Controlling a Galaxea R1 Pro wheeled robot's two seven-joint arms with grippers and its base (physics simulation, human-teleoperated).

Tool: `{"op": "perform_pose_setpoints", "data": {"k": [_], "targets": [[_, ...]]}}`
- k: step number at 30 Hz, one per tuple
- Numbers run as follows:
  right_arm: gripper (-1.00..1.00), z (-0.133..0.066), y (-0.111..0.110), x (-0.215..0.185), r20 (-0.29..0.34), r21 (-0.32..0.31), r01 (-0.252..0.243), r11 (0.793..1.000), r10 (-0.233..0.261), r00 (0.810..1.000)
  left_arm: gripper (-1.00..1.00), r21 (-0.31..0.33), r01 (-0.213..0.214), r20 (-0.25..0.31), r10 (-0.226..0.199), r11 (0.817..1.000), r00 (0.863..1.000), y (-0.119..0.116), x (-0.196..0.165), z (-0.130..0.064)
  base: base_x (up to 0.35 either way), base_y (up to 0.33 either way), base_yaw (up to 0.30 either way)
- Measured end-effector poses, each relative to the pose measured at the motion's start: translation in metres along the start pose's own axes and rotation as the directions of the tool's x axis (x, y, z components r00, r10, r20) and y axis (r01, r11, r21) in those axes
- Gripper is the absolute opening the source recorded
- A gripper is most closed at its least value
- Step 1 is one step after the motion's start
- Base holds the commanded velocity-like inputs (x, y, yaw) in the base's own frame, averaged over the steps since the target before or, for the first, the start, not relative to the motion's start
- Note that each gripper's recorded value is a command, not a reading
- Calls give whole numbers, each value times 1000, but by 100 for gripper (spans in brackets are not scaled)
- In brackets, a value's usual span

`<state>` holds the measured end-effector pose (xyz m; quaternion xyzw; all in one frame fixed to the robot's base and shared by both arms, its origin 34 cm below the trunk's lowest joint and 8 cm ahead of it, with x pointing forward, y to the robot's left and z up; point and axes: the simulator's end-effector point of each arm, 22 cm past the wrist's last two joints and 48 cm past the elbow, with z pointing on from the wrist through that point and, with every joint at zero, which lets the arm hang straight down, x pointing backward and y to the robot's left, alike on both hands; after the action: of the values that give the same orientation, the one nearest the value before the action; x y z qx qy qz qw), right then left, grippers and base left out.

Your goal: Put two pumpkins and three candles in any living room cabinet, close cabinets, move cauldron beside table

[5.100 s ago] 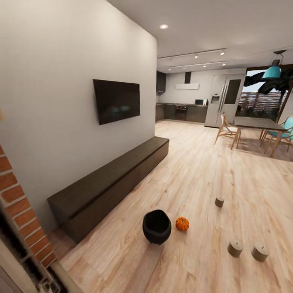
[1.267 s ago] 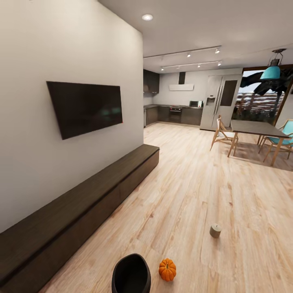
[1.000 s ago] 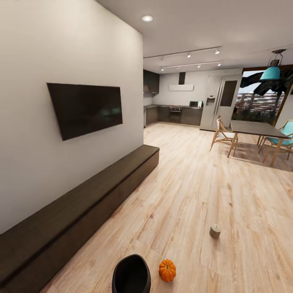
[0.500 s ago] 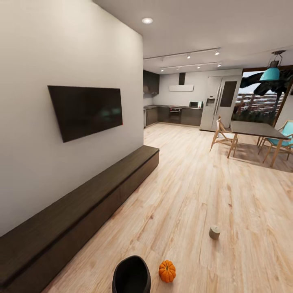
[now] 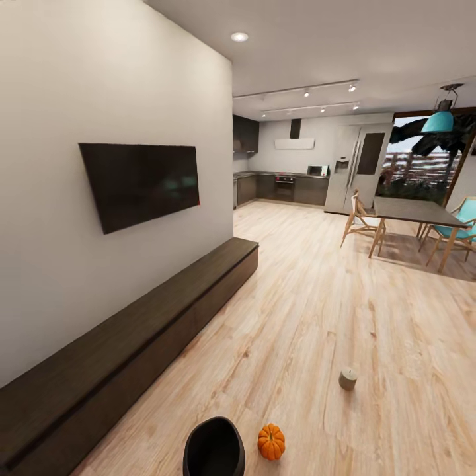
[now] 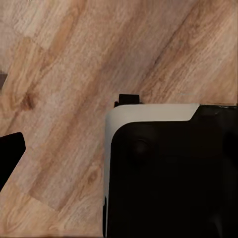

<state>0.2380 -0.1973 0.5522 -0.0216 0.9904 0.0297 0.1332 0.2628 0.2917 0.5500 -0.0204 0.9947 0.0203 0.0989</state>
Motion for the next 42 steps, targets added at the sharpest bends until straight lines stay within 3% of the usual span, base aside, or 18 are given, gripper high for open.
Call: {"op": "perform_pose_setpoints", "data": {"k": [5,9,11,13,16,20,23,29,33,42], "targets": [[100,-7,-21,-108,48,81,-3,997,-1,999,100,11,37,40,-37,999,999,-6,-96,-6,0,0,0],[100,-22,-27,-204,130,100,-8,995,-5,992,100,19,44,76,-45,999,996,-7,-167,-21,0,0,0],[100,-31,-28,-253,182,104,-10,995,-9,983,100,4,57,109,-57,998,992,5,-206,-32,0,0,0],[100,-41,-28,-288,224,104,-12,995,-11,975,100,-31,127,166,-120,991,979,25,-249,-47,0,0,0],[100,-51,-27,-317,263,104,-6,995,-21,965,100,-102,265,228,-237,959,945,61,-287,-68,0,0,0],[100,-59,-16,-330,286,99,38,994,-65,956,100,-126,359,265,-317,925,911,86,-304,-83,0,0,0],[100,-63,-11,-336,305,96,56,994,-83,949,100,-120,380,272,-338,917,901,89,-307,-86,0,0,0],[100,-66,-9,-345,347,95,60,994,-90,934,100,-112,381,264,-343,918,902,83,-304,-84,0,0,0],[100,-66,-9,-346,354,95,61,994,-91,931,100,-88,367,257,-334,926,907,60,-301,-80,0,0,0],[100,-68,-8,-351,377,92,60,994,-91,922,100,-88,371,280,-334,925,900,58,-298,-77,-54,74,31]]}}
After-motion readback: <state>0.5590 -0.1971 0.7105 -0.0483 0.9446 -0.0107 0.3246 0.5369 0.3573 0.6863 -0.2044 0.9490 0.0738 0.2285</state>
